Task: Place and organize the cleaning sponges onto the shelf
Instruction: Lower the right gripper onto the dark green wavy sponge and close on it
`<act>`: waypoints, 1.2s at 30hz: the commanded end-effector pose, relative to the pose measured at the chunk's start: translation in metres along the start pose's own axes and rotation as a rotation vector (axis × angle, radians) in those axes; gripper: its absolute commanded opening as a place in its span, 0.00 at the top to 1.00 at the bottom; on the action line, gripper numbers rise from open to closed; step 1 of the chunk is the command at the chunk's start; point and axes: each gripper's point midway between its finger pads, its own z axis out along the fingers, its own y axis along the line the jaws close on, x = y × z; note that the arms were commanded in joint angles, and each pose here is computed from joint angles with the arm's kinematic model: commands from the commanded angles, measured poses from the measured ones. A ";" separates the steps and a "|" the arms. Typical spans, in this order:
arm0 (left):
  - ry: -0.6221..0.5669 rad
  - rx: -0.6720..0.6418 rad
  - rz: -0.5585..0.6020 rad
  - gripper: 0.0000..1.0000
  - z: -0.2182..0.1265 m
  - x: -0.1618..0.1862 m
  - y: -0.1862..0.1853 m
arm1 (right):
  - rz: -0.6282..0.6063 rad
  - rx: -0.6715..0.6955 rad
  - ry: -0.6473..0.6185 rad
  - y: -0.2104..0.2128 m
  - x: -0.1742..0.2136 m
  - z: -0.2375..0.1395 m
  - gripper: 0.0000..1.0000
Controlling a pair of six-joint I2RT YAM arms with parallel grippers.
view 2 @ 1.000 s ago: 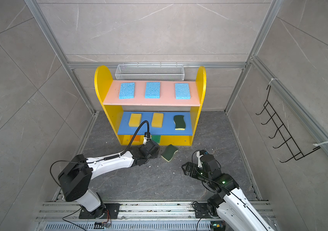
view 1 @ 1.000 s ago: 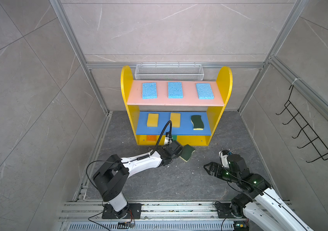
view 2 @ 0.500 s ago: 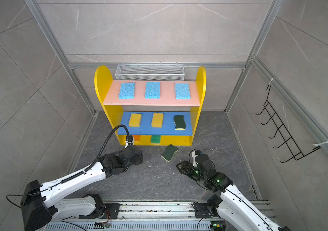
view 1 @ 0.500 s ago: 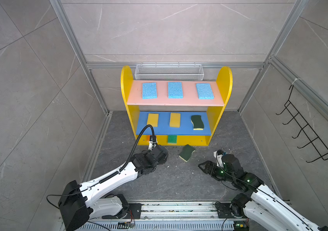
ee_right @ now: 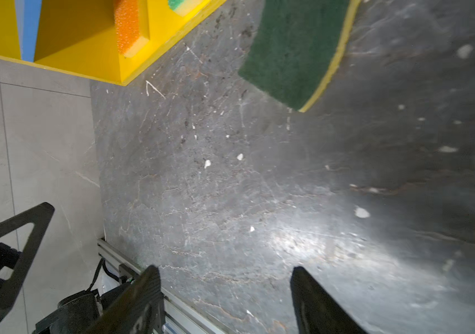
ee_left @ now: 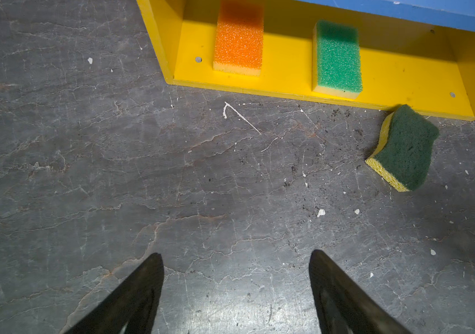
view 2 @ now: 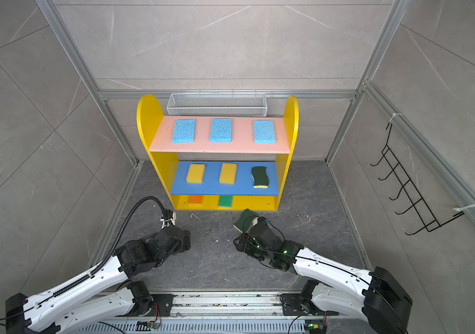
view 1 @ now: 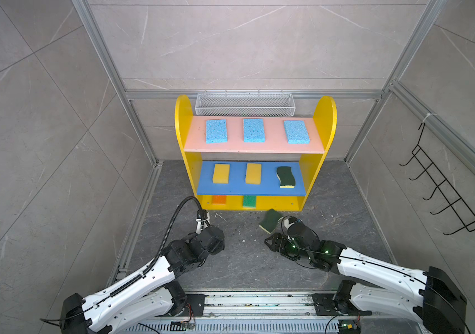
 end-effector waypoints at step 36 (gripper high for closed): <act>-0.002 -0.027 -0.028 0.33 -0.004 -0.002 0.026 | 0.256 -0.249 -0.244 0.037 -0.028 0.154 0.98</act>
